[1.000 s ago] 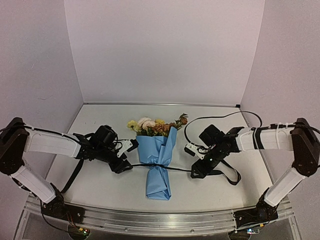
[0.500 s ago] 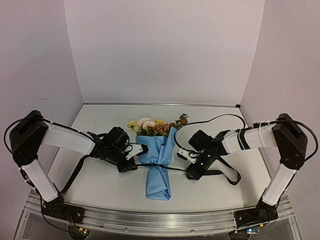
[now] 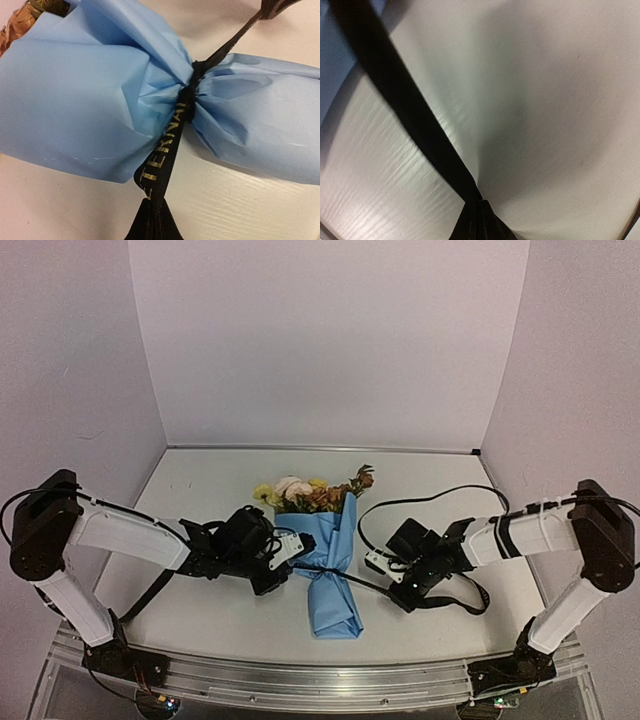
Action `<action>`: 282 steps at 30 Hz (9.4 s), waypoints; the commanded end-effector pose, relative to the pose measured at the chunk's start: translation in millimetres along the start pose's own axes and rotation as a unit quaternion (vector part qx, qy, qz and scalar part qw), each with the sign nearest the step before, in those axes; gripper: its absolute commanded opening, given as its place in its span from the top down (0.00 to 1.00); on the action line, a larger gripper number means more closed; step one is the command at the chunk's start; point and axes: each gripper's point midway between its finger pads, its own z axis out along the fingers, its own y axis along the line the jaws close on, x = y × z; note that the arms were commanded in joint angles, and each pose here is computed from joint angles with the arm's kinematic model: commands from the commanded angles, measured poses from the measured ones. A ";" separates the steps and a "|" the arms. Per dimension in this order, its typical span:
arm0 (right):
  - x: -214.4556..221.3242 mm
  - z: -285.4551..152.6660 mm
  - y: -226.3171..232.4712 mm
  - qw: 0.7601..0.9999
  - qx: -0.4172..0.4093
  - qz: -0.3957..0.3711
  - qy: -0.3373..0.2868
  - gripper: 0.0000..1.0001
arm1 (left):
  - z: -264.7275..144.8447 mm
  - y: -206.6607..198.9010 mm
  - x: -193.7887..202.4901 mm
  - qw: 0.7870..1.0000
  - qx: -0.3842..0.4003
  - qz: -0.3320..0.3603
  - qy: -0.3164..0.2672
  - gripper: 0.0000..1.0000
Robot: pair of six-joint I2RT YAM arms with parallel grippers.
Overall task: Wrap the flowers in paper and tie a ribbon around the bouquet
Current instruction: Cross the half-tied ribbon over the folded bouquet.
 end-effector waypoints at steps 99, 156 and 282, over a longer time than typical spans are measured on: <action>26.0 -64.0 -36.7 0.958 0.041 0.279 0.062 0.62 | -5.7 -122.8 -45.6 0.952 0.125 -0.249 -0.125 0.58; 151.5 -41.9 -107.1 0.768 0.163 0.613 0.086 1.00 | 65.3 -146.8 -165.6 0.960 0.270 -0.028 -0.067 0.96; -51.0 -36.8 6.6 0.977 -0.040 0.207 -0.029 1.00 | -42.6 54.0 -120.5 0.944 0.048 -0.326 -0.026 1.00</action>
